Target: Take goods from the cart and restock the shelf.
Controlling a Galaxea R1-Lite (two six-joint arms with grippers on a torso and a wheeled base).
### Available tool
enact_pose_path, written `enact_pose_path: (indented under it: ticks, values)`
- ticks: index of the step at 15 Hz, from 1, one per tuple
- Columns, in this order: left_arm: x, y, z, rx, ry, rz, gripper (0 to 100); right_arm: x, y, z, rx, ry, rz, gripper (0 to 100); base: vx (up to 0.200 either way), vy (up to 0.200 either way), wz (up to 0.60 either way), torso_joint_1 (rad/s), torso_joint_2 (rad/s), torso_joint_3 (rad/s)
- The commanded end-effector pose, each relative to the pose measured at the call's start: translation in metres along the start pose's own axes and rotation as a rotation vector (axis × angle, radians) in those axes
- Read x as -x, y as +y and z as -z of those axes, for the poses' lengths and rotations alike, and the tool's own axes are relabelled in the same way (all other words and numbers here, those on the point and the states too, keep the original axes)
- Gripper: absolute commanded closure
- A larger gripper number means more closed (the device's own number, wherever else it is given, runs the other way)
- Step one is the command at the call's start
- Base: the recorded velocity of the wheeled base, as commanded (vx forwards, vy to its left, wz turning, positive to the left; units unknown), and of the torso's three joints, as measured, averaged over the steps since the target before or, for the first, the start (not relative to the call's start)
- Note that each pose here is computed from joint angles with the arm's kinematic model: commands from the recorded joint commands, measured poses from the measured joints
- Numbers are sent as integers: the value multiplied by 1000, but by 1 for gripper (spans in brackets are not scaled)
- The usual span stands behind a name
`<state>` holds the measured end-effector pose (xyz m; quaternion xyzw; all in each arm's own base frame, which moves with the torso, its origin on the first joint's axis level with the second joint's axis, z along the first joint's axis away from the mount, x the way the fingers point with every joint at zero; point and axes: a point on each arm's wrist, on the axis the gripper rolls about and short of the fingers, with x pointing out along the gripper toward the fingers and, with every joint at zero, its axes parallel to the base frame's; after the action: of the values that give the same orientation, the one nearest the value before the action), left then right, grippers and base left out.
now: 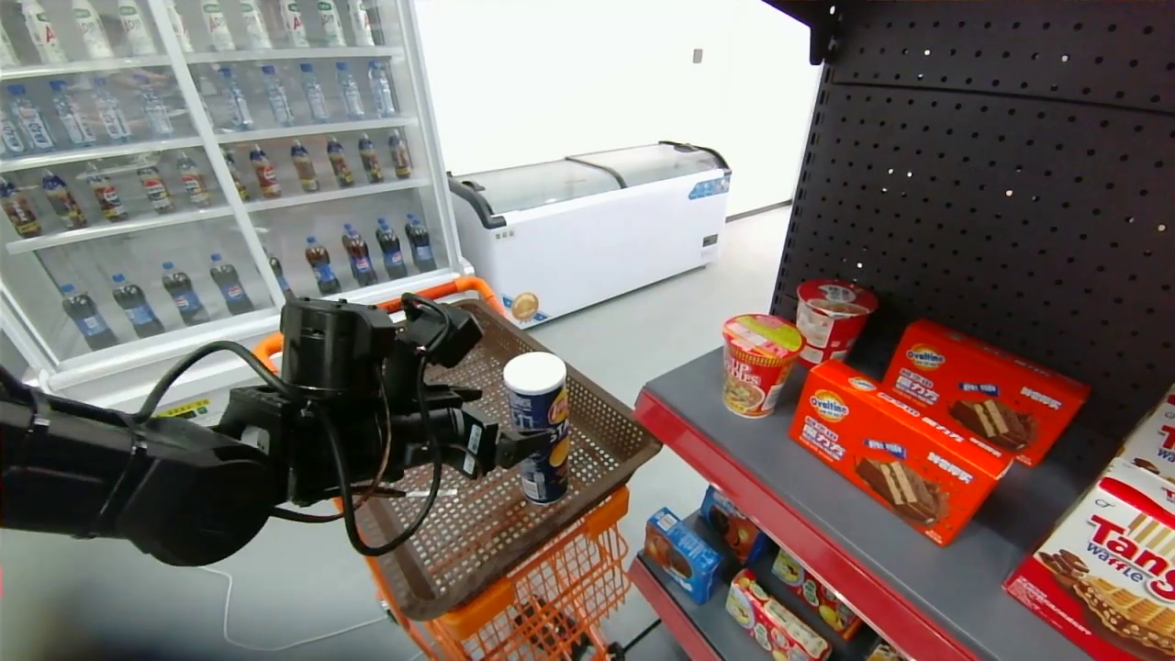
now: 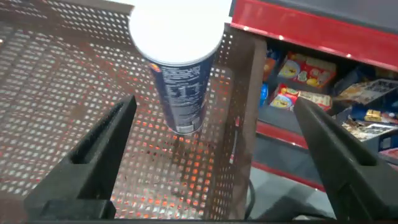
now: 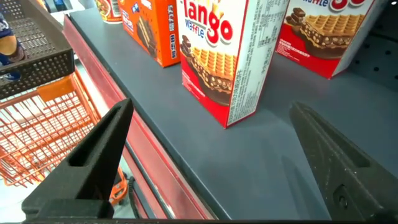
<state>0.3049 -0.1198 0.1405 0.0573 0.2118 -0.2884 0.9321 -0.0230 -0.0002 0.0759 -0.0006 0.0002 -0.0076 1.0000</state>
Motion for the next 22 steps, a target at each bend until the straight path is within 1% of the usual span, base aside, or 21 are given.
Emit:
enact_pose_path:
  ticks: [1, 3, 6, 8, 12, 14, 16, 17, 19, 22]
  values:
    - [-26, -1, 19, 7, 62, 11, 0, 0, 0, 0, 0, 0, 0, 0, 0, 0, 0, 0, 0, 0]
    - [-47, 2, 21, 1, 44, 0, 0, 0, 0, 0, 0, 0, 0, 0, 0, 0, 0, 0, 0, 0]
    - [-64, 6, 19, -8, 9, -14, 0, 0, 0, 0, 0, 1, 0, 0, 0, 0, 0, 0, 0, 0]
    - [-73, 7, 24, -16, -6, -16, 0, 0, 0, 0, 0, 1, 0, 0, 0, 0, 0, 0, 0, 0]
    - [-87, 10, 31, -21, -14, -19, 0, 0, 0, 0, -1, 0, 0, 0, 0, 0, 0, 0, 0, 0]
    - [-97, 13, 33, -21, -8, -57, 0, 0, 0, 0, 0, 0, 0, 0, 0, 0, 0, 0, 0, 0]
    - [-102, 14, 34, -19, -7, -64, 0, 0, 0, 0, 0, 0, 0, 0, 0, 0, 0, 0, 0, 0]
    - [-111, 15, 33, -21, -14, -63, 0, 0, 0, 0, 0, 0, 0, 0, 0, 0, 0, 0, 0, 0]
    - [-117, 16, 32, -23, -21, -63, 0, 0, 0, 0, 0, 1, 0, 0, 0, 0, 0, 0, 0, 0]
    - [-123, 13, 35, -24, -17, -54, 0, 0, 0, 0, -1, 0, 0, 0, 0, 0, 0, 0, 0, 0]
